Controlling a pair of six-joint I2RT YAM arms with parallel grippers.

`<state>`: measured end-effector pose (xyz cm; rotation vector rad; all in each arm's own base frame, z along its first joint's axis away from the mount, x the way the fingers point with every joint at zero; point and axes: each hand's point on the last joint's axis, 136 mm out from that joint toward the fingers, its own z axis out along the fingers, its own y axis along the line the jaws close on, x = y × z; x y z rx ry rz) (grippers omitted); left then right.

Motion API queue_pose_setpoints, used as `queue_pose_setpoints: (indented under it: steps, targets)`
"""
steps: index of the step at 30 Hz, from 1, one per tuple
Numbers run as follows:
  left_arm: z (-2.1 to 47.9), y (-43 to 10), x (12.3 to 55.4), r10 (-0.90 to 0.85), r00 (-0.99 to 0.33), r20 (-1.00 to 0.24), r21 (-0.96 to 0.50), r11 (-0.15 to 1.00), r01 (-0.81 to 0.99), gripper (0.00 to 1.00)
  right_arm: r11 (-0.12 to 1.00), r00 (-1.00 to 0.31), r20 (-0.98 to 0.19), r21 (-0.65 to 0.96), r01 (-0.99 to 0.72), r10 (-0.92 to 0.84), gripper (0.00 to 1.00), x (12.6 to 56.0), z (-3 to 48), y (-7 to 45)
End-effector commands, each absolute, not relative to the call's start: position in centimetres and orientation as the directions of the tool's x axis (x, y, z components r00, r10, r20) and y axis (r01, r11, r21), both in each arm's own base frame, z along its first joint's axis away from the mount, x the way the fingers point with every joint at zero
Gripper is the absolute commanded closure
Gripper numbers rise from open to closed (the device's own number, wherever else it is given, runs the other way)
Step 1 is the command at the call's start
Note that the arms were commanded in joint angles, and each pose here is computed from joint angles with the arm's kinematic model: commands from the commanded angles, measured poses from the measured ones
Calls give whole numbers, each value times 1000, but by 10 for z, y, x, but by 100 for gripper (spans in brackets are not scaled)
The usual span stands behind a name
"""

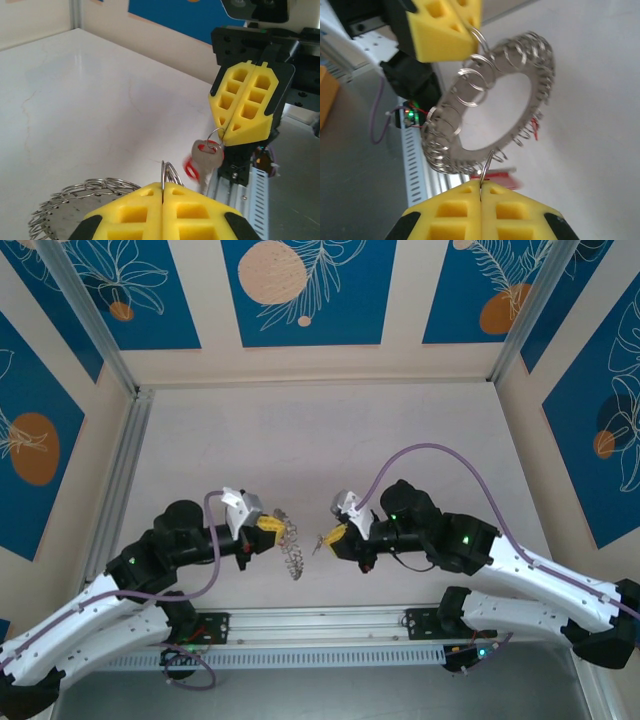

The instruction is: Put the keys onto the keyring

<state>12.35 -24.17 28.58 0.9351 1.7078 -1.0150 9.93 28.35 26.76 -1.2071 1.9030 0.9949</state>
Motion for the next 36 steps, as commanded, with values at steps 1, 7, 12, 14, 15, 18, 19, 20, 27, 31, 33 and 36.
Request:
queue_pose_setpoints:
  steps: [1, 7, 12, 14, 15, 18, 19, 20, 27, 31, 33, 36]
  targets:
    - [316, -245, 99, 126, -220, -967, -186, 241, 953, 100, 154, -266, -869, 221, -963, -417, 100, 82, 293, 288]
    - [327, -242, 82, 167, -179, -970, -152, 160, 975, 100, 57, -225, -890, 221, -974, -395, 100, 73, 308, 287]
    - [322, -245, 75, 207, -167, -964, -146, 110, 983, 100, 4, -219, -905, 234, -972, -365, 100, 76, 312, 287]
    - [320, -249, 75, 220, -166, -961, -149, 95, 984, 100, -15, -215, -911, 236, -972, -352, 100, 77, 315, 287]
    - [319, -250, 76, 224, -166, -960, -149, 91, 985, 100, -25, -211, -914, 234, -972, -346, 100, 76, 316, 288]
    - [318, -257, 77, 240, -167, -956, -155, 69, 986, 100, -56, -207, -918, 239, -969, -339, 100, 74, 319, 289]
    - [317, -259, 77, 247, -167, -954, -157, 62, 986, 100, -68, -203, -920, 239, -969, -337, 100, 72, 319, 289]
    - [316, -261, 77, 256, -165, -952, -157, 53, 986, 100, -77, -204, -919, 243, -967, -337, 100, 71, 319, 290]
    - [315, -268, 78, 277, -151, -949, -151, 24, 988, 100, -94, -210, -908, 260, -961, -362, 100, 68, 314, 290]
    - [314, -269, 76, 277, -154, -948, -158, 9, 987, 100, -93, -210, -898, 265, -960, -386, 100, 68, 310, 290]
    - [314, -268, 75, 278, -154, -948, -159, 6, 987, 100, -99, -210, -894, 269, -958, -395, 100, 68, 309, 292]
    - [316, -267, 72, 272, -150, -951, -157, -4, 988, 100, -101, -208, -889, 270, -958, -409, 100, 68, 306, 294]
